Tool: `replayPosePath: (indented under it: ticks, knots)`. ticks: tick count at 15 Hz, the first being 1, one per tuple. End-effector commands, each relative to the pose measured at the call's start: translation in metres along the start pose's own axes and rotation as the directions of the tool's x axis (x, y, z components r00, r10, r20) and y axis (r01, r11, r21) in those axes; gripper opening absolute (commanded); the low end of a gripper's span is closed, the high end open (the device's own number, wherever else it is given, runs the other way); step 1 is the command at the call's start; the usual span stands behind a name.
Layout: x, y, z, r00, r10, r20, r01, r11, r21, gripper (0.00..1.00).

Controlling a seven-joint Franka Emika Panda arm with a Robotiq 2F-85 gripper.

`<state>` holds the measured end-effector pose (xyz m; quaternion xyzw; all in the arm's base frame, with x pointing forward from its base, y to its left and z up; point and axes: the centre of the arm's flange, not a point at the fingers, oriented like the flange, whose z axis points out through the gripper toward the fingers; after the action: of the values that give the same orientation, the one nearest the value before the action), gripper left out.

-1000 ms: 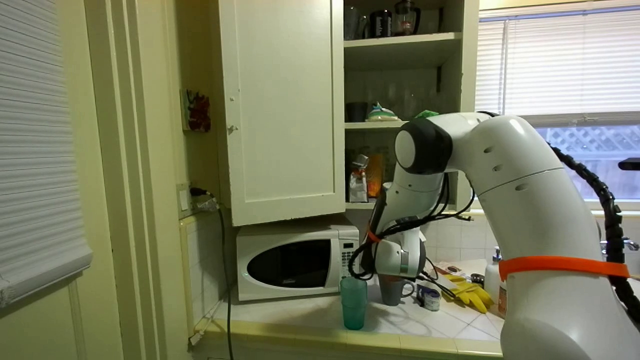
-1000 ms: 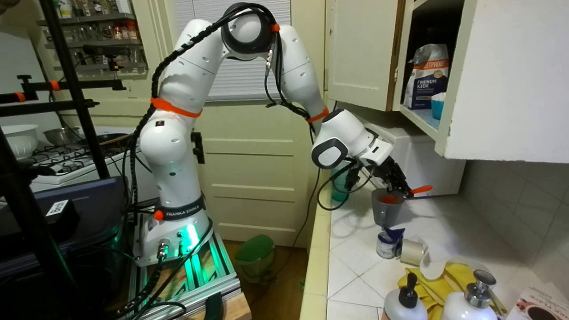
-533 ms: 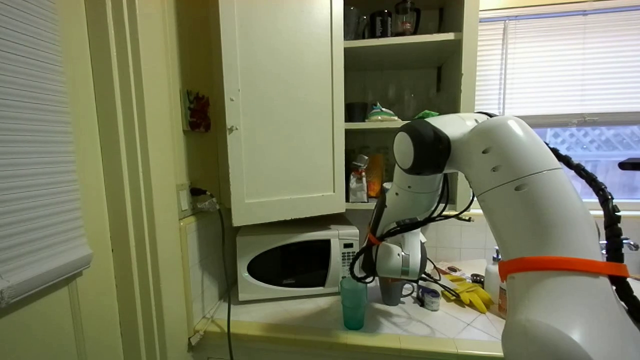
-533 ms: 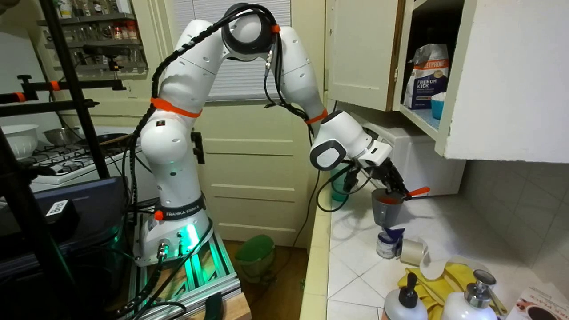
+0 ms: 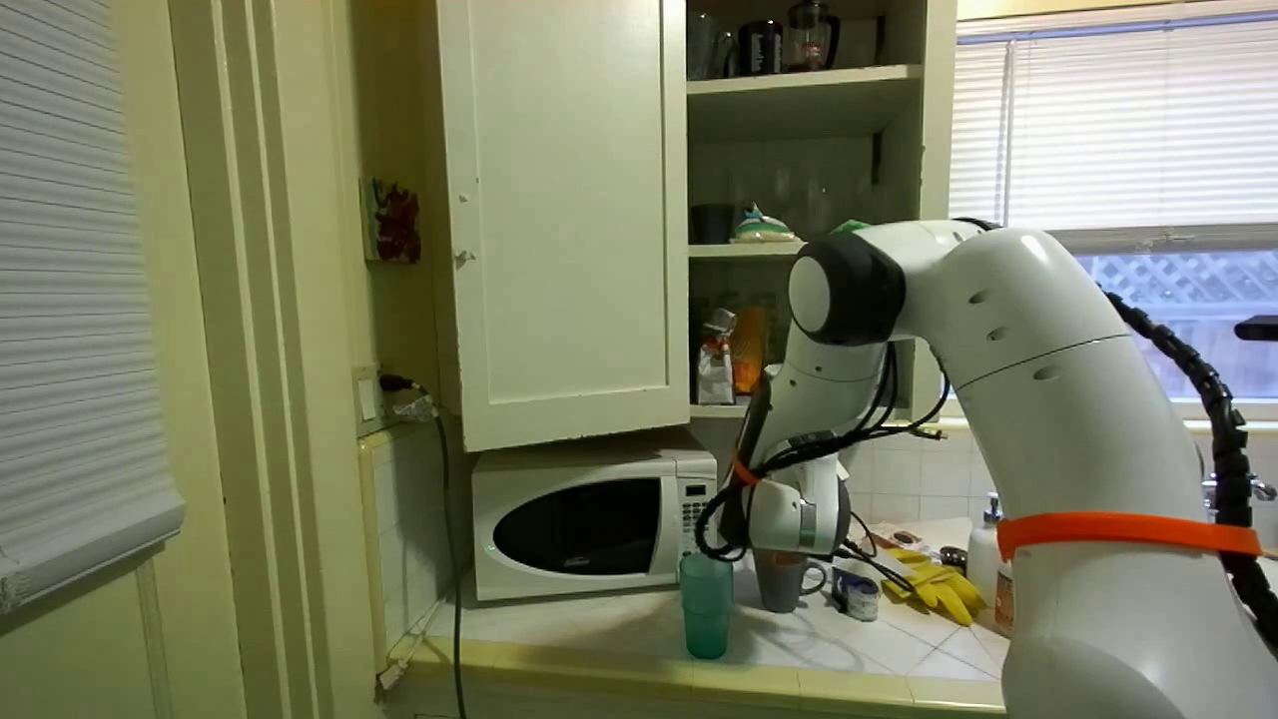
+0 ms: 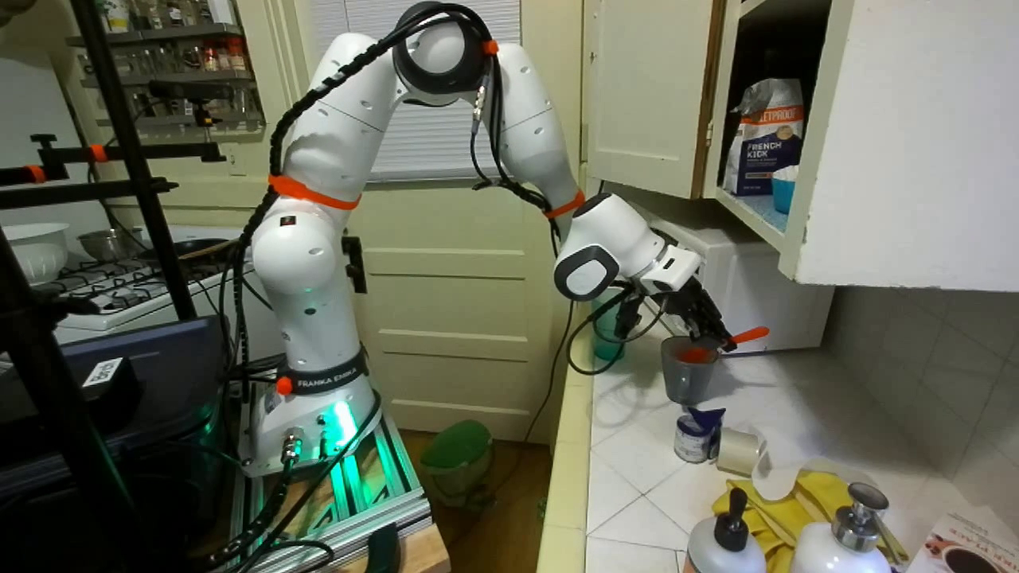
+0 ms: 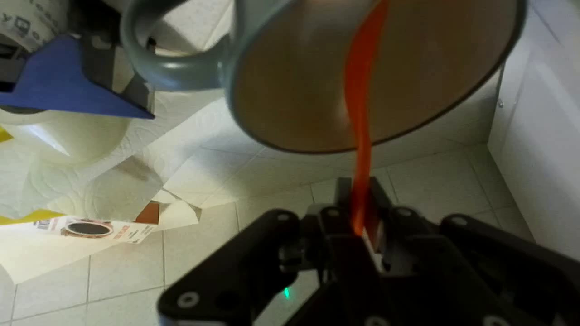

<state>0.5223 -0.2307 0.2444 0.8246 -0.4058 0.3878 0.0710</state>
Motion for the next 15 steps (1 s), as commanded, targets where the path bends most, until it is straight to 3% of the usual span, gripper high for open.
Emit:
replayPosePath:
  ticks: [1, 5, 8, 12, 15]
  knots:
    - [-0.003, 0.005, -0.001, 0.998, -0.031, -0.06, 0.029, 0.999, -0.035, 0.03]
    - [-0.008, 0.012, -0.003, 0.996, -0.087, 0.011, 0.088, 0.994, -0.065, 0.03]
    - [-0.013, 0.008, -0.005, 0.997, -0.061, 0.046, 0.063, 0.997, -0.035, 0.03]
    - [-0.01, -0.002, -0.001, 1.0, 0.019, -0.007, -0.019, 1.0, -0.003, 0.03]
    - [-0.004, -0.001, -0.004, 0.999, 0.007, -0.05, -0.008, 1.0, -0.015, 0.03]
